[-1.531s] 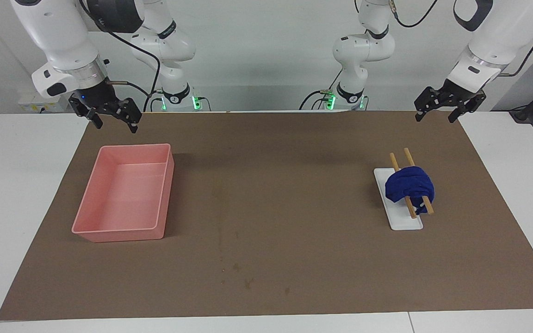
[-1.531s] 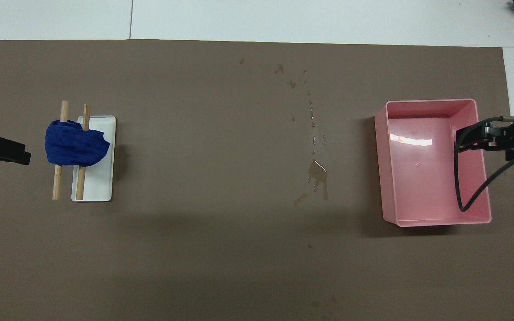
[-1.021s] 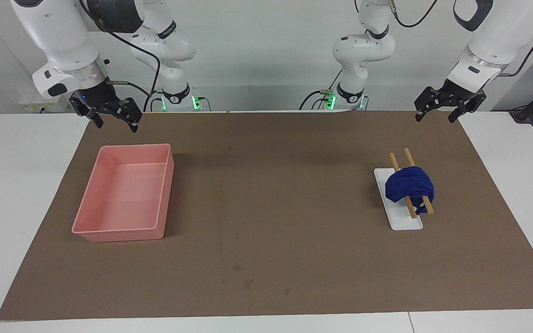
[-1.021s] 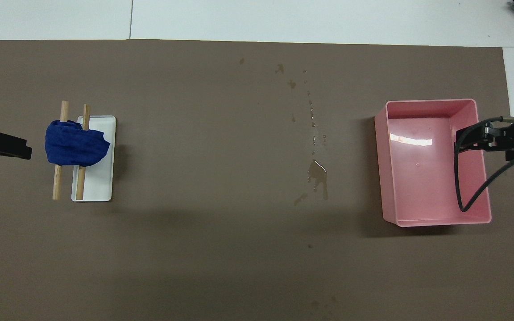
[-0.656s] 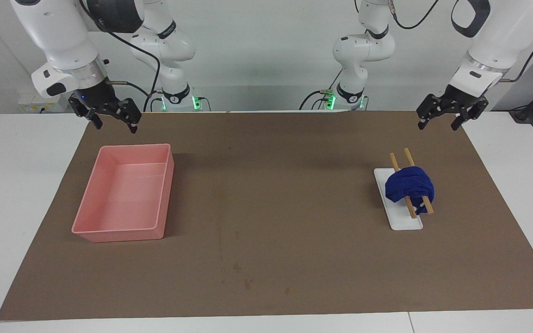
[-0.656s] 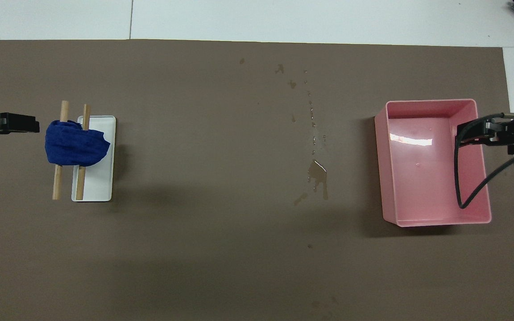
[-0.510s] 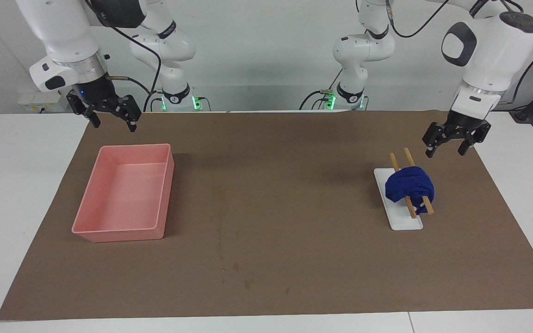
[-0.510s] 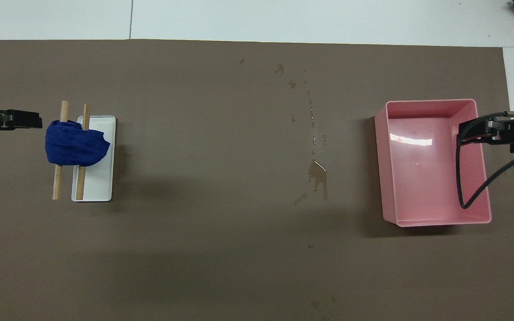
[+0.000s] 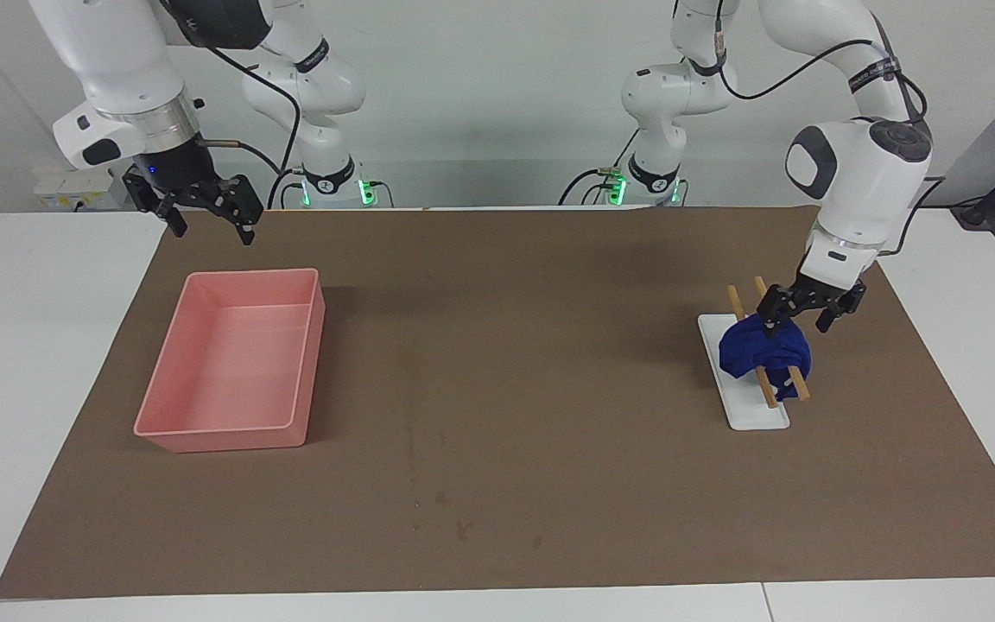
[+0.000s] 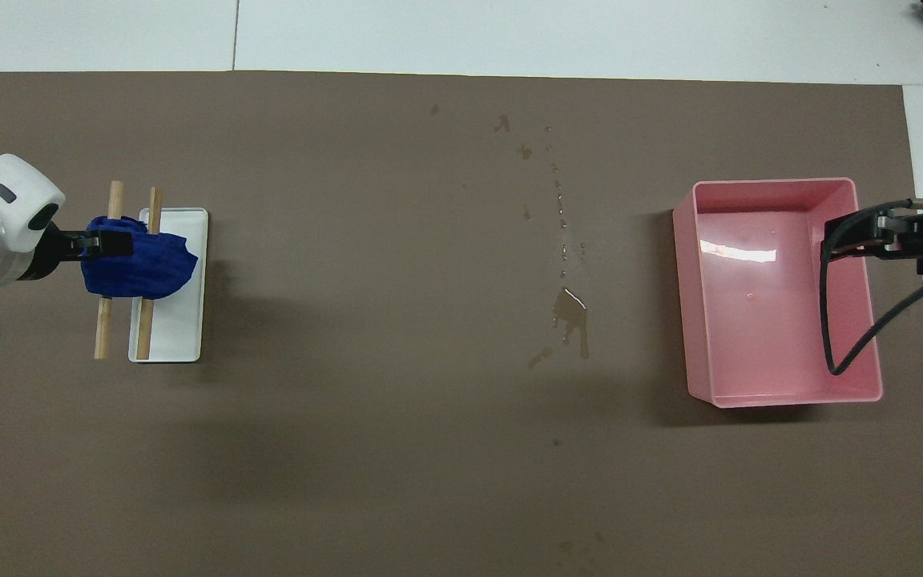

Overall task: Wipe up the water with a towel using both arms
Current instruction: 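Close the left gripper on the blue cloth, then lift the cloth with the left gripper while the right gripper approaches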

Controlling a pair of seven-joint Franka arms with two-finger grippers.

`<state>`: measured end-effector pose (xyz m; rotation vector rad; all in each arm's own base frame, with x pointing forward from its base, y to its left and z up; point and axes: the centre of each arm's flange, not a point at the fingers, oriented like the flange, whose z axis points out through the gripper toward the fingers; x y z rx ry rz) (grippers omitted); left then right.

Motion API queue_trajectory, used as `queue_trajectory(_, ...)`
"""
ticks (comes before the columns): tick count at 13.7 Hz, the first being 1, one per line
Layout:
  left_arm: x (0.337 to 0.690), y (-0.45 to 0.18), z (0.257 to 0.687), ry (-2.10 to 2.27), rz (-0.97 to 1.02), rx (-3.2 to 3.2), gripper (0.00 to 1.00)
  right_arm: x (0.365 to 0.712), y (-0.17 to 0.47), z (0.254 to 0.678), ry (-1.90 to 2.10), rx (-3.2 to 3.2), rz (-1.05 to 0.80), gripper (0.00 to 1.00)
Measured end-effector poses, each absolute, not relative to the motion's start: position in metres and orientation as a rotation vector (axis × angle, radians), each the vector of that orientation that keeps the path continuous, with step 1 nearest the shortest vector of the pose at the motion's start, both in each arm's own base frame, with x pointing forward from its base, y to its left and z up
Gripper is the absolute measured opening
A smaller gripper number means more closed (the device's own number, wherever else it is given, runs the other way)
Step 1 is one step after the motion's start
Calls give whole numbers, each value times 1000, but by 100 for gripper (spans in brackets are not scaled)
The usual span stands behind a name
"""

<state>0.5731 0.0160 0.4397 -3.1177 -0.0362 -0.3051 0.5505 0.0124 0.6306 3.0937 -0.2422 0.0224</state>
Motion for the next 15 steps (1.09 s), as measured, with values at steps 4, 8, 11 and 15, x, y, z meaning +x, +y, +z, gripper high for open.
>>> queue_trajectory(4,570,14,429,-33,-336,-3115,95,551,12,629,-242,3094,18,100)
queue_trajectory(8,571,14,429,-32,-344,-3113,49,552,12,628,-242,3093,15,100)
queue_trajectory(11,571,16,435,-35,-370,-3108,25,552,12,628,-242,3093,15,100)
queue_trajectory(15,575,17,447,-42,-348,-3110,16,552,12,628,-243,3093,15,100)
